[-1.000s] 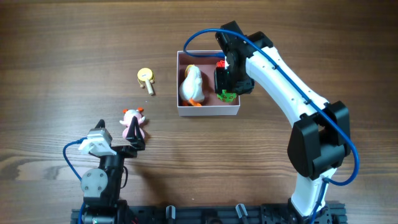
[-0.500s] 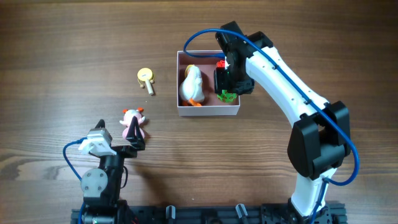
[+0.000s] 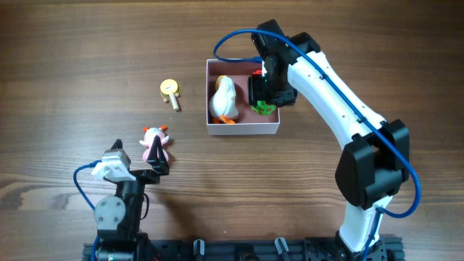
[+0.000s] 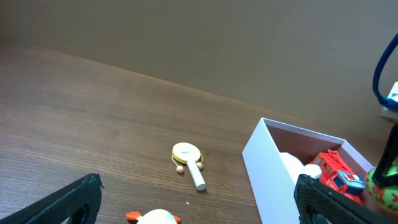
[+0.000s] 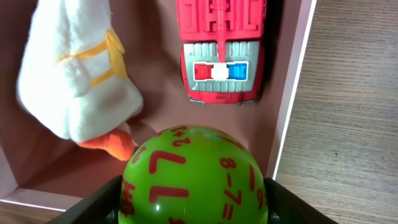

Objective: Pack container

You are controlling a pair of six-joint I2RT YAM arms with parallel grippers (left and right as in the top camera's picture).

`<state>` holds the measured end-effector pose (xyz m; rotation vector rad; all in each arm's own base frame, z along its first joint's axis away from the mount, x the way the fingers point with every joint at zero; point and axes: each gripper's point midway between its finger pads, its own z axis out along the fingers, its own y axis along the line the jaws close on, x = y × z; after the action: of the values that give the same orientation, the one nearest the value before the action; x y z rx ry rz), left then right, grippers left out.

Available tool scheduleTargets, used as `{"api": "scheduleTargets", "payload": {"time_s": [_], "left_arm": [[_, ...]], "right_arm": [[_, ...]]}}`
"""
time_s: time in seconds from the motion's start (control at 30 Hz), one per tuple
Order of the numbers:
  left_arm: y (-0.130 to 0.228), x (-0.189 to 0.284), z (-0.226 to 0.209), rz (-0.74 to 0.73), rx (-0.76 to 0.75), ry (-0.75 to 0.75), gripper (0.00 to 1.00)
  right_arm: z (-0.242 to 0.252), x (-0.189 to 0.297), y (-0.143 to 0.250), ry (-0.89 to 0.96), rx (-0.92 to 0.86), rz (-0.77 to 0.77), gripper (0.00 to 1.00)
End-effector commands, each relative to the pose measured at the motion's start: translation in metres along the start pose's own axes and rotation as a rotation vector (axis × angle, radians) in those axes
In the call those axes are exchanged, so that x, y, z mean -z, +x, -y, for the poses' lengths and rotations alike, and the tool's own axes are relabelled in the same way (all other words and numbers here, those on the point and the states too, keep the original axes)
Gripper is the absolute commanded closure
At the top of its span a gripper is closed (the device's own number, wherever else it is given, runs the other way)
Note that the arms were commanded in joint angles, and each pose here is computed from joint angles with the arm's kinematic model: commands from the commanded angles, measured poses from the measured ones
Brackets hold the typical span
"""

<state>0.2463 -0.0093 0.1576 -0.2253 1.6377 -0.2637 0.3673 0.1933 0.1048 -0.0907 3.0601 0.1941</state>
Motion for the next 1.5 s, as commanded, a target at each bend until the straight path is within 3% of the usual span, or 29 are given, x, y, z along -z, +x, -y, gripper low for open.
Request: {"api": "scheduleTargets", "payload": {"time_s": [0.0,1.23,1.47], "left_arm": [[0.000,0.000,-0.002,0.004,0.005,-0.008,0.00],[0.000,0.000,-0.002,0.004,0.005,-0.008,0.00],[0.000,0.000,-0.002,0.004,0.005,-0.008,0.00]], "right_arm": [[-0.002,0.008,-0.006,0.002,0.006,0.024,0.33],[0.008,0.009,-0.007,0.056,0.012,0.031,0.27],[0.022,0.051,-0.033,0.051,-0.054,0.138,0.24]]}}
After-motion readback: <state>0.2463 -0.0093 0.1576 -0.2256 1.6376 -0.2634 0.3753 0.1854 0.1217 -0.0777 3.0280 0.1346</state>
